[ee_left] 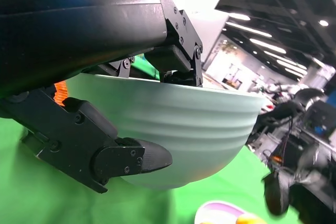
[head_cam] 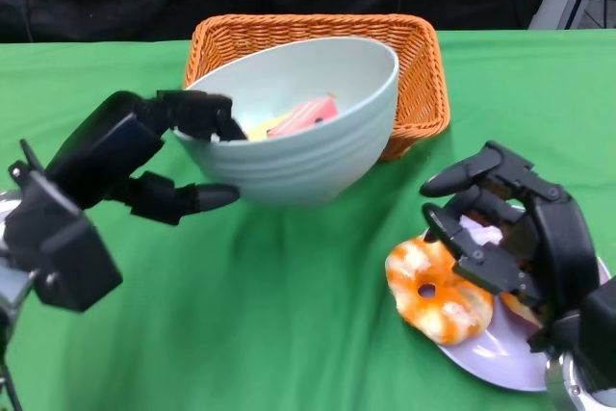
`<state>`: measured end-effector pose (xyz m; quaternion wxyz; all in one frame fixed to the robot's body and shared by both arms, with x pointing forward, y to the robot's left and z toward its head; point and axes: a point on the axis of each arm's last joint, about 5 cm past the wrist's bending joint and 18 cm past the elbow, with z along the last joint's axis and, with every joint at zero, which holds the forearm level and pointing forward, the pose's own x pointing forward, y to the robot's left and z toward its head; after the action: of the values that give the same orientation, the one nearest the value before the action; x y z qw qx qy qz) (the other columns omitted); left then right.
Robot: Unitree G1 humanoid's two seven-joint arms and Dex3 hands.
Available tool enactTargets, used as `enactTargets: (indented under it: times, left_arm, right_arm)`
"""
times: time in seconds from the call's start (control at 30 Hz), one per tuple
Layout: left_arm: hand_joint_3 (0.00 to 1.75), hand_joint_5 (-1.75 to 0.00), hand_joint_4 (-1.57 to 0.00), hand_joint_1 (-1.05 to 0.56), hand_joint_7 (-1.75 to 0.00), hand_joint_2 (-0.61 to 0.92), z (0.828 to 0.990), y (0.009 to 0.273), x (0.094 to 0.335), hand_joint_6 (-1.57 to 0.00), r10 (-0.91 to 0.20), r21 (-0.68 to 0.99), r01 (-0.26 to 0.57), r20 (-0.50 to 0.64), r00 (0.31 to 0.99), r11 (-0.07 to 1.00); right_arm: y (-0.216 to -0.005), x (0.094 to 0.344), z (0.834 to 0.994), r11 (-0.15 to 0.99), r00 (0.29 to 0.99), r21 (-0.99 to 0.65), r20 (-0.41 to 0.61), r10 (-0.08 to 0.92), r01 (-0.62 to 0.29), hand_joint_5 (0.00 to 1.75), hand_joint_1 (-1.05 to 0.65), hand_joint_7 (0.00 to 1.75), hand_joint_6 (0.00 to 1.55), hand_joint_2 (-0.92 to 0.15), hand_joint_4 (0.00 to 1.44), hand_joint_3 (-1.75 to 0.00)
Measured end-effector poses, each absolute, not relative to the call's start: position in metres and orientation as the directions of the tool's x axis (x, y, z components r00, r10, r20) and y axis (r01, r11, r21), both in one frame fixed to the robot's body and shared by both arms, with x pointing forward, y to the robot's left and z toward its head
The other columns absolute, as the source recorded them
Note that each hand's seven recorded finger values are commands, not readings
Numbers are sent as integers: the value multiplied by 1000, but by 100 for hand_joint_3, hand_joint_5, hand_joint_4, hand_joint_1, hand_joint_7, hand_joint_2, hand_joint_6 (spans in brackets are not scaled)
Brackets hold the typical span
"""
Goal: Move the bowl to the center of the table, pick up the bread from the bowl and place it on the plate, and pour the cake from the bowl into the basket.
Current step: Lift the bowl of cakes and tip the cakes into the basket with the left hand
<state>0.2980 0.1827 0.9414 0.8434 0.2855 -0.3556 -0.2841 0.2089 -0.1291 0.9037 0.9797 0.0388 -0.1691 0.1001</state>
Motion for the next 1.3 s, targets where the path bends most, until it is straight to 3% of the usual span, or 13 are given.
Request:
enactTargets:
  times: [0.2,0.4,0.67,0.97,1.3]
  left_arm:
    - [93,-174,-70,-14,-141,68,951,165,309,-66,-684,653,321,429,590,686]
    - [85,-175,-73,-16,-139,71,966,148,320,-67,-682,649,313,450,576,693]
    - [81,-175,-76,-18,-137,73,970,129,329,-71,-652,642,301,420,631,705]
    - [72,-175,-80,-20,-128,79,985,100,340,-73,-597,592,292,421,683,751]
    - [73,-175,-81,-25,-139,77,996,79,348,-72,-527,446,355,357,771,822]
  right_arm:
    - [-125,208,902,963,908,5,335,252,-270,153,-8,127,64,-63,71,-73]
    - [-122,206,900,952,901,6,325,288,-307,159,-6,129,64,-60,69,-81]
    - [-120,203,898,938,891,-3,314,329,-346,162,-5,133,66,-56,71,-88]
    - [-116,200,898,929,883,-13,305,357,-371,163,-8,135,65,-56,70,-87]
    - [-111,198,897,914,869,-20,304,391,-404,163,-8,129,66,-64,72,-74]
